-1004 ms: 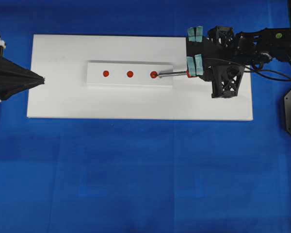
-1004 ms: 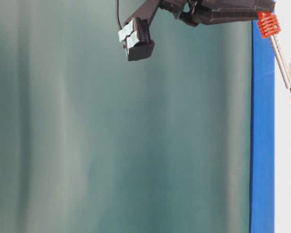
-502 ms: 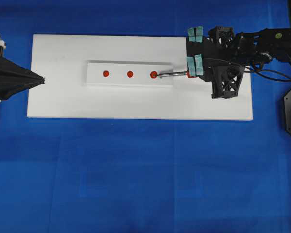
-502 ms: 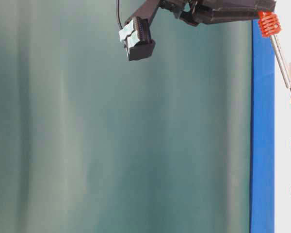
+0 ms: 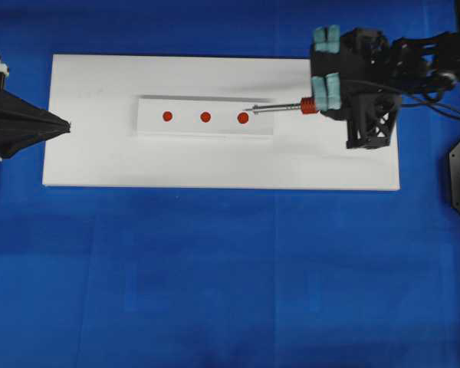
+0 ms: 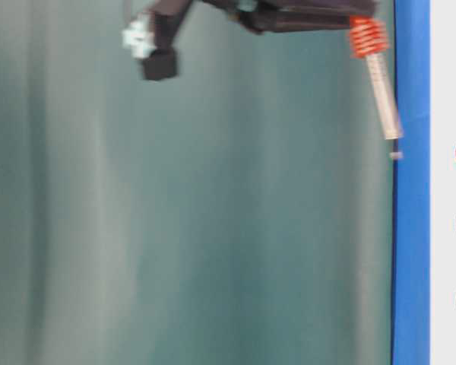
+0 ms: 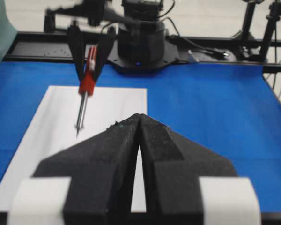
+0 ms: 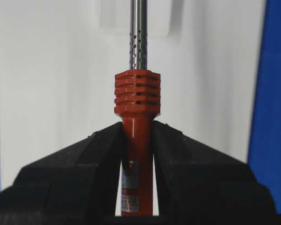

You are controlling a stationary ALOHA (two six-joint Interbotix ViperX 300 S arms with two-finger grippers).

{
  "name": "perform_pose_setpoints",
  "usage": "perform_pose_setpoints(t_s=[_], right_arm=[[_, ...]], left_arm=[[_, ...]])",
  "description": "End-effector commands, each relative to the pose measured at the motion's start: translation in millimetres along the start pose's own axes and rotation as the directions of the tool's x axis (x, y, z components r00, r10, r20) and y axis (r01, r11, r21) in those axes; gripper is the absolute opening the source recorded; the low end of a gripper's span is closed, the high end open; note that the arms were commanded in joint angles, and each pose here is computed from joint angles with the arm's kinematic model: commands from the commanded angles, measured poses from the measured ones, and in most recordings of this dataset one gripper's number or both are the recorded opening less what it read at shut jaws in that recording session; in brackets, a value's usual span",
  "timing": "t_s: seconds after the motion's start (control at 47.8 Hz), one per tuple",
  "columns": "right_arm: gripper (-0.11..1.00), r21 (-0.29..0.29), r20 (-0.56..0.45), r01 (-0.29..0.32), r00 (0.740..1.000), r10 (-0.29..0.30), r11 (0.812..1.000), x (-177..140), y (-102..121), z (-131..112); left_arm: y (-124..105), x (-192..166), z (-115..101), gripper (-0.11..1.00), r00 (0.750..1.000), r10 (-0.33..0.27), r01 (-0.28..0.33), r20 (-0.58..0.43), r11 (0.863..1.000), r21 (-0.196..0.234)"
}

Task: Touch the tip of the soldering iron to the mark.
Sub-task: 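Lift the iron and carry it down toward the front of the table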

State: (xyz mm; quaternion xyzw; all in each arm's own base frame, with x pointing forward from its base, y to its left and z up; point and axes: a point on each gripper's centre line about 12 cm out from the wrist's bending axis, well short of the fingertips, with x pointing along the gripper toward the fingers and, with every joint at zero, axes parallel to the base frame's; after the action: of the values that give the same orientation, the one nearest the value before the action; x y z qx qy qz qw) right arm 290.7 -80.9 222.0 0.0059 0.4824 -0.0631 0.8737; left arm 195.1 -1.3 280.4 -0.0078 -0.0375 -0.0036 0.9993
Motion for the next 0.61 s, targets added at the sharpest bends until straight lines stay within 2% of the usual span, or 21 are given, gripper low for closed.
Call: perform_pose_setpoints(t_s=[0.0, 0.167, 0.523, 0.585], right_arm=[[0.06, -0.008, 0.077, 0.012, 0.997, -0.011, 1.0, -29.2, -0.9, 17.4], [0.06, -0.015, 0.121, 0.019, 0.993, -0.017, 1.0, -56.4, -0.8, 25.8], [0.06, -0.014, 0.122, 0.02, 0.992, -0.018, 1.0, -58.2, -0.7, 24.6], [0.06, 0.001, 0.123, 0.016, 0.992, -0.016, 1.0, -58.3, -0.3, 24.3]], left_arm=[[0.2, 2.1, 4.0, 0.0, 1.0, 0.001, -0.001, 0.014, 1.0, 0.002], [0.2, 1.9, 4.3, 0.0, 1.0, 0.001, -0.001, 0.015, 1.0, 0.002], [0.2, 1.9, 4.5, 0.0, 1.0, 0.001, -0.001, 0.017, 1.0, 0.002], [0.2, 1.9, 4.5, 0.0, 1.0, 0.001, -0.001, 0.017, 1.0, 0.002]])
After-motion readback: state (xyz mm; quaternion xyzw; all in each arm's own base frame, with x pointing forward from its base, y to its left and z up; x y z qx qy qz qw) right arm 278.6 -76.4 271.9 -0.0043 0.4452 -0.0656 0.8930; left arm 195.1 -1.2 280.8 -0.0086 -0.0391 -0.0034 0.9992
